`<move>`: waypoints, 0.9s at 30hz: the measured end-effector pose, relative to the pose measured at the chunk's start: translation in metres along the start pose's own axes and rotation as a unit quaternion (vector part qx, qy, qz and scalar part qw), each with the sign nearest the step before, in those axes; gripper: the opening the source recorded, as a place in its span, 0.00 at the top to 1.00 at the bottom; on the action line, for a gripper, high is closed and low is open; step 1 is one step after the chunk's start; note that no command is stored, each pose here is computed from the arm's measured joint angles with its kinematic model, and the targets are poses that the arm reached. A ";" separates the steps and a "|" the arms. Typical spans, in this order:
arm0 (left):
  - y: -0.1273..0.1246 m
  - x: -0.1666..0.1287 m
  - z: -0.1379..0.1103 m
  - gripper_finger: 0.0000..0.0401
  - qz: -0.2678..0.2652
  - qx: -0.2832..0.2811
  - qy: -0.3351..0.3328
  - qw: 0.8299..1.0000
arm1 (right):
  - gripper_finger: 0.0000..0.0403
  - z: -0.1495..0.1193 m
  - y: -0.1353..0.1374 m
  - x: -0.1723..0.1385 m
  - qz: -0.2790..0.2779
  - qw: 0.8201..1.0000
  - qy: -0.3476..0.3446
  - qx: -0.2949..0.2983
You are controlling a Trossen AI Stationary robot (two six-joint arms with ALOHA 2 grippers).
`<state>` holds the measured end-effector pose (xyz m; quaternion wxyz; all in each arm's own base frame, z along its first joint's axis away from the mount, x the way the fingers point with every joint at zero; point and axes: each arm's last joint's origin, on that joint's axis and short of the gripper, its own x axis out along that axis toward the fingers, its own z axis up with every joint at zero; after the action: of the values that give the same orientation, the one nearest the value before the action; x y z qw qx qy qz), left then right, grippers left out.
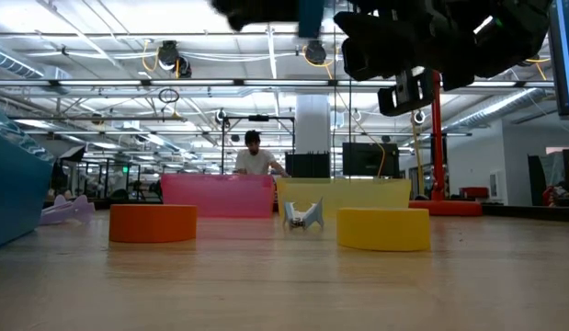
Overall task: Pick and place Stapler, Stapler remover, tape
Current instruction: Put the blue tape into the red bin
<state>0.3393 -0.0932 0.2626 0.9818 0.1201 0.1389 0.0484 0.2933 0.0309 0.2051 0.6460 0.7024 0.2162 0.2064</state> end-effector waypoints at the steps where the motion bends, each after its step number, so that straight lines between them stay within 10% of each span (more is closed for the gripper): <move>1: 0.002 -0.005 -0.002 0.92 -0.003 0.009 0.028 1.000 | 0.64 0.000 0.000 0.000 -0.002 1.000 0.007 -0.001; 14: 0.102 -0.061 -0.015 0.92 0.258 -0.118 0.190 0.940 | 0.53 0.005 -0.001 -0.003 -0.007 0.999 -0.014 -0.034; 27: 0.241 -0.029 -0.113 0.92 0.305 -0.295 0.327 0.844 | 0.55 0.011 0.000 -0.006 -0.004 0.998 -0.025 -0.057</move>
<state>0.2647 0.1608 0.2244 0.8040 -0.1616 0.3877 0.4209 0.2943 0.0185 0.2042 0.6906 0.6687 0.1908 0.1987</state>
